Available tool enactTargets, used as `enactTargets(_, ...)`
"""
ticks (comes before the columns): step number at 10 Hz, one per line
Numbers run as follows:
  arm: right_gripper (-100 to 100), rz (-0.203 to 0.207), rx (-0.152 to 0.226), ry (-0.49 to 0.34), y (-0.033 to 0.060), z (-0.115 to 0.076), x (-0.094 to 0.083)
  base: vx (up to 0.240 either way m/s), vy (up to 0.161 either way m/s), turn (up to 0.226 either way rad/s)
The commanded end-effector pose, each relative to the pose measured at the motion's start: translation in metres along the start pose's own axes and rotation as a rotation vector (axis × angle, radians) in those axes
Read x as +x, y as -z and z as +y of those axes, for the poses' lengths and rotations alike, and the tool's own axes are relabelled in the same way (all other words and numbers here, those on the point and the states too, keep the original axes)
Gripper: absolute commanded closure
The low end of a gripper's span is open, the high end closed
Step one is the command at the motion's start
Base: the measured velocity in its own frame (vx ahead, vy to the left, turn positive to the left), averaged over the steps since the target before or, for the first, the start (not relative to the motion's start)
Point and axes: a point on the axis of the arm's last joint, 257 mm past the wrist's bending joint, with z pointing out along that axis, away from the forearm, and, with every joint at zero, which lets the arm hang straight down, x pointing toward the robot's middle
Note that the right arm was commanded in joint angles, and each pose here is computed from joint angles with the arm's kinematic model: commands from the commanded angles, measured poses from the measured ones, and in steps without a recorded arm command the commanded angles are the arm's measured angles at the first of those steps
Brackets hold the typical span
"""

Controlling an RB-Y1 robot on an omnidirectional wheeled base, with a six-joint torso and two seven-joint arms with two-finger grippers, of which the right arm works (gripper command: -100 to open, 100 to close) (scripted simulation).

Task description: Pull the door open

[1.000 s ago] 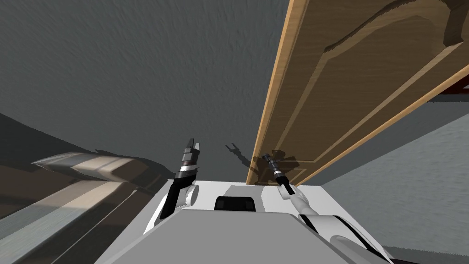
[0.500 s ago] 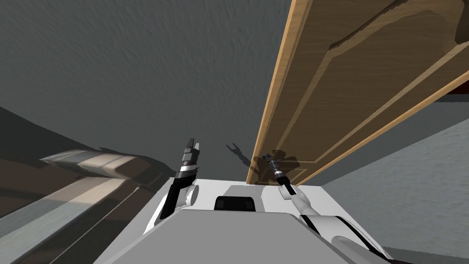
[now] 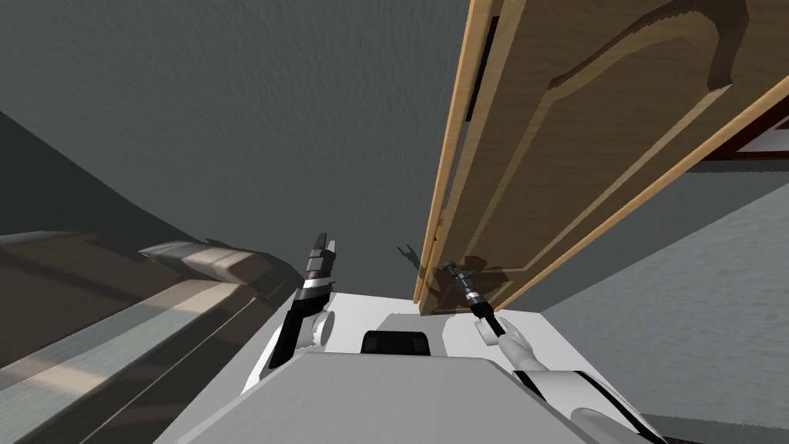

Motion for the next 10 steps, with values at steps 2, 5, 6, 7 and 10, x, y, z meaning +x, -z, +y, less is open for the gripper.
enactTargets(2,100,0.036,-0.006,0.006,0.0106,0.004,-0.006,-0.153,-0.081,0.157)
enactTargets(5,100,0.056,-0.007,0.002,0.0140,0.003,-0.004,-0.139,-0.065,0.064)
enactTargets(6,100,0.071,-0.006,0.001,0.0232,0.001,-0.005,-0.129,-0.036,0.146)
enactTargets(7,100,0.078,-0.007,0.002,0.0284,0.001,-0.007,-0.193,-0.095,0.182)
enactTargets(10,100,0.106,-0.010,0.005,0.0467,0.002,-0.014,-0.224,-0.112,0.153)
